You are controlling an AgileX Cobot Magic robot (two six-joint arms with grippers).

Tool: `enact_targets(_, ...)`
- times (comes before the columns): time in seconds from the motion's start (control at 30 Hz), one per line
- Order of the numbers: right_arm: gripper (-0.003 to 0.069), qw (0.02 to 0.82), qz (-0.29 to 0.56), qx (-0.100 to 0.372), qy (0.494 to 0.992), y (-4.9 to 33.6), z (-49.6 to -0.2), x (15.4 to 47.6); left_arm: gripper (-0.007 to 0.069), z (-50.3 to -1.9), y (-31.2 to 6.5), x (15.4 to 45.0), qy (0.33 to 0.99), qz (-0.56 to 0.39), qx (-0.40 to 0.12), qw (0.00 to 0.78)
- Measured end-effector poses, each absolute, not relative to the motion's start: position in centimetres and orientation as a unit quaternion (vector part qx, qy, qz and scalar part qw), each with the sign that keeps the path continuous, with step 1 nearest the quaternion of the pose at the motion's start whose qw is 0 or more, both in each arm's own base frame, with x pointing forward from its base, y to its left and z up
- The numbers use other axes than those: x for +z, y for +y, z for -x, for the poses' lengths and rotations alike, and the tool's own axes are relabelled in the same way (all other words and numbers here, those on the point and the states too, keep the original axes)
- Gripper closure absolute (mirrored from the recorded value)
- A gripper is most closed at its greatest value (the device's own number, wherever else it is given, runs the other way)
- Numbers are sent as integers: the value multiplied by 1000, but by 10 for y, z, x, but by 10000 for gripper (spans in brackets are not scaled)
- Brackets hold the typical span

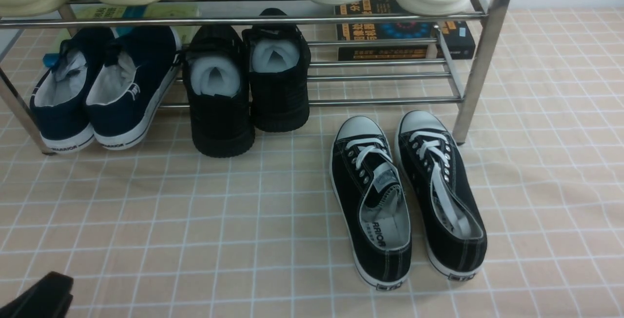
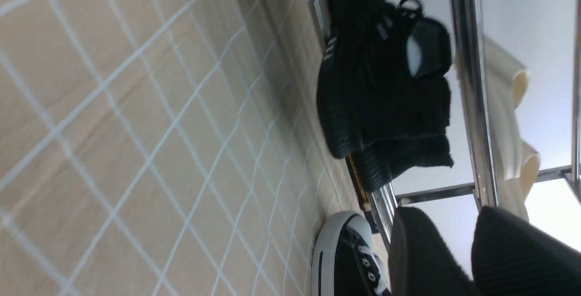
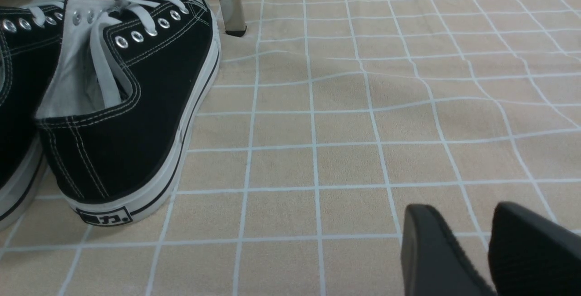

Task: Take the shoes off the shelf from the light coffee tablecloth by hand.
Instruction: 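Grasp a shoe standing on the lower shelf of the shoe rack with the left gripper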

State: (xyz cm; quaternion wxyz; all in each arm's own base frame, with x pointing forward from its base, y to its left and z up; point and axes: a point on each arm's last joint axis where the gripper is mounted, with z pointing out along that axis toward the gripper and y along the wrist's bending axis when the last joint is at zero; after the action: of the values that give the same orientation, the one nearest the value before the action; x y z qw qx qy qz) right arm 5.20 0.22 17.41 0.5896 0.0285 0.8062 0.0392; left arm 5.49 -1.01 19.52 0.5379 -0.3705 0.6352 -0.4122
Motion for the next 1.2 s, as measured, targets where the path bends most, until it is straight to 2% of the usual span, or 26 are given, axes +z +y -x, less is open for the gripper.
enact_targets(0.07,432,590,-29,39,806,2,-52,174,451,-53,-10,205,642,344,-398,558)
enact_targets(0.1,431,590,-29,39,806,2,-52,174,501,-49,-11,227,646,303,-379,589)
enact_targets(0.13,431,590,-29,39,806,2,-52,174,515,-49,-11,229,651,295,-373,592)
enact_targets(0.2,431,590,-29,39,806,2,-52,174,591,-47,-12,263,670,246,-334,616)
enact_targets(0.27,431,590,-29,39,806,2,-52,174,624,-59,-14,282,729,225,-292,577)
enact_targets(0.3,431,590,-29,39,806,2,-52,174,624,-60,-14,284,731,224,-290,576)
enact_targets(0.37,431,590,-29,39,806,2,-52,174,624,-83,-17,292,817,219,-242,475)
enact_targets(0.4,431,590,-29,39,806,2,-52,174,624,-88,-17,293,826,218,-235,464)
enact_targets(0.43,431,590,-29,39,806,2,-52,174,624,-100,-18,292,863,216,-208,407)
enact_targets(0.53,426,590,-29,39,806,2,-52,174,619,-140,-16,294,917,208,-146,308)
enact_targets(0.7,421,590,-29,39,806,2,-52,174,546,-207,-14,308,936,198,-107,272)
enact_targets(0.87,421,590,-29,39,806,2,-52,174,420,-255,-27,318,944,166,-102,267)
enact_targets(0.93,421,590,-29,39,806,2,-52,174,339,-282,-39,321,946,140,-98,275)
enact_targets(1.0,421,590,-29,39,806,2,-52,174,260,-307,-50,319,943,135,-97,288)
enact_targets(1.03,421,590,-29,39,806,2,-52,174,255,-309,-50,319,943,135,-97,289)
enact_targets(1.07,421,590,-29,39,806,2,-52,174,218,-325,-56,317,938,136,-100,302)
enact_targets(1.2,421,590,-29,39,806,2,-52,174,181,-354,-63,303,928,142,-116,326)
